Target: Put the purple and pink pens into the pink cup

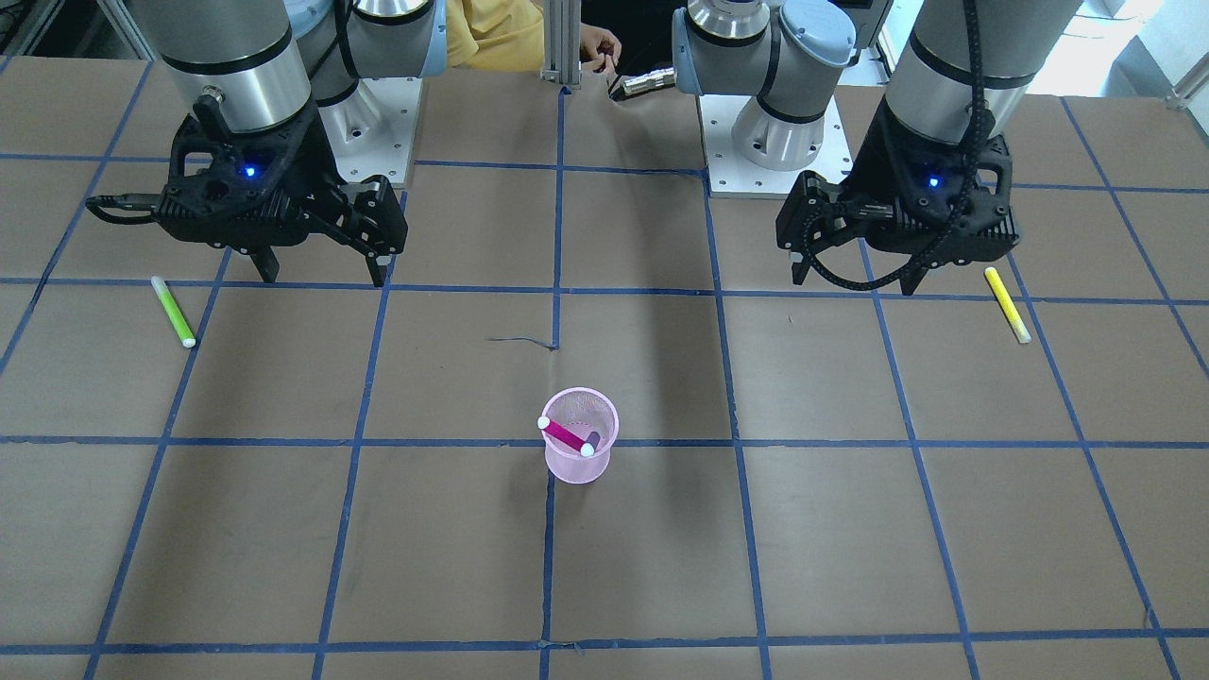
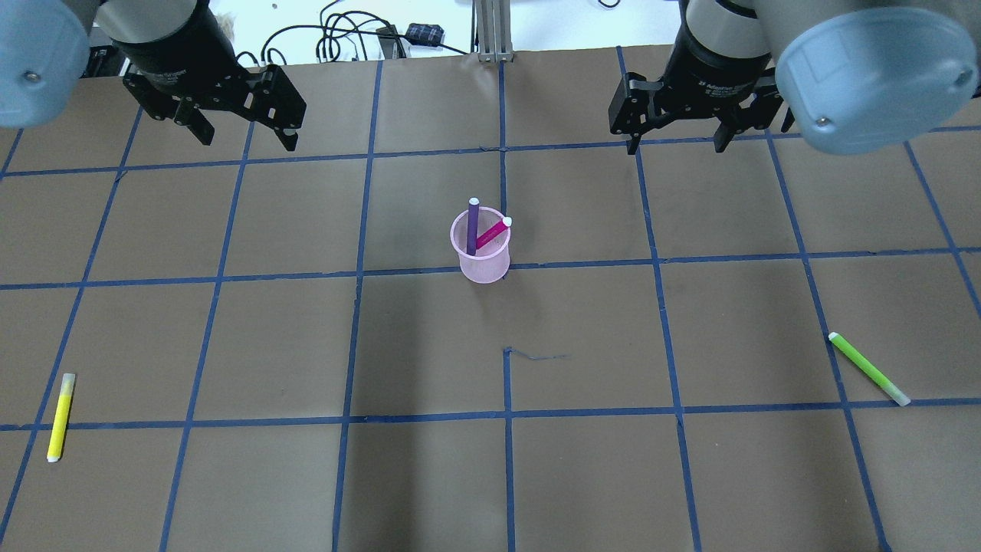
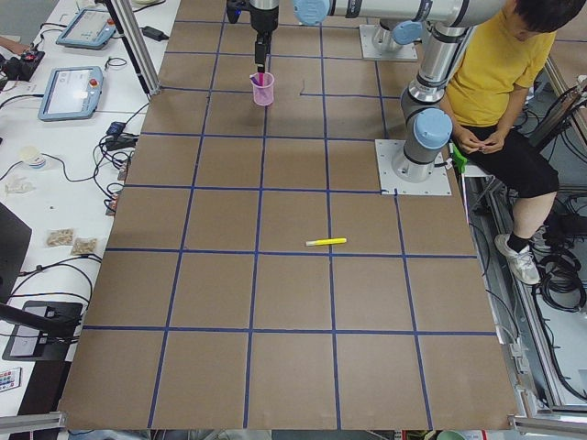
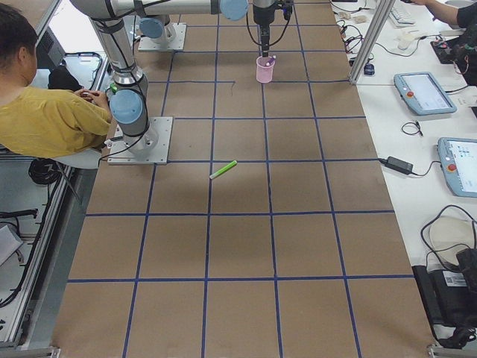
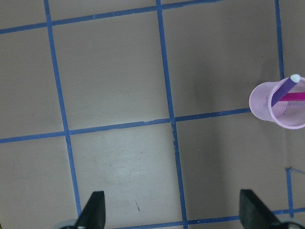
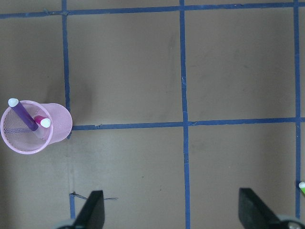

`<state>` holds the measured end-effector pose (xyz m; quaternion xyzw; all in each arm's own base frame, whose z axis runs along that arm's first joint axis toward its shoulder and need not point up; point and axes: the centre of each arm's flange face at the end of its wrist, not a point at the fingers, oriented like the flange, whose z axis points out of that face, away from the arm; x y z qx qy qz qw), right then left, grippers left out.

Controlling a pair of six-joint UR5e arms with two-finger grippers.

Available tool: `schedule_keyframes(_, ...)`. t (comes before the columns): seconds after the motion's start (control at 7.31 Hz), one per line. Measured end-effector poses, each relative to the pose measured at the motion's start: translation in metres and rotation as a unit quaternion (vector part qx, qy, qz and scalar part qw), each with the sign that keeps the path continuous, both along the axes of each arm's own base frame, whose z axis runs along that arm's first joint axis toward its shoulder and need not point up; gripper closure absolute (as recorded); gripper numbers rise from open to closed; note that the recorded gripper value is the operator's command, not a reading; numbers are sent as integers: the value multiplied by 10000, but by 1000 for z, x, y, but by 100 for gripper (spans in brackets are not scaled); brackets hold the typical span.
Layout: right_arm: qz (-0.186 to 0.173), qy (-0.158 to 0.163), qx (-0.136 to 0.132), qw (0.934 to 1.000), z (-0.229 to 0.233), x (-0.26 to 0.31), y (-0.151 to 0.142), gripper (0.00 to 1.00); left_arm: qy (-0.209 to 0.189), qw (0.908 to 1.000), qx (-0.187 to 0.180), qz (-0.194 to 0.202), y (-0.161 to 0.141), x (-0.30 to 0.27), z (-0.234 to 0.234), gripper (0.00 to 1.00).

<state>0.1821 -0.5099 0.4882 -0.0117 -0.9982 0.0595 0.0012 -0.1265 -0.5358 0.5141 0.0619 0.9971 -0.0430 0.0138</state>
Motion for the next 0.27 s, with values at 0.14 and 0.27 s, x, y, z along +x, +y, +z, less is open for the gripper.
schedule_keyframes(0.14,0,0,-1,10000,0,0,0,0,5,10000,-63,-10,-4,-2,1,0)
schedule_keyframes(0.27,0,1,2,10000,0,0,0,0,11,10000,-71,-7,-5,-4,-1,0)
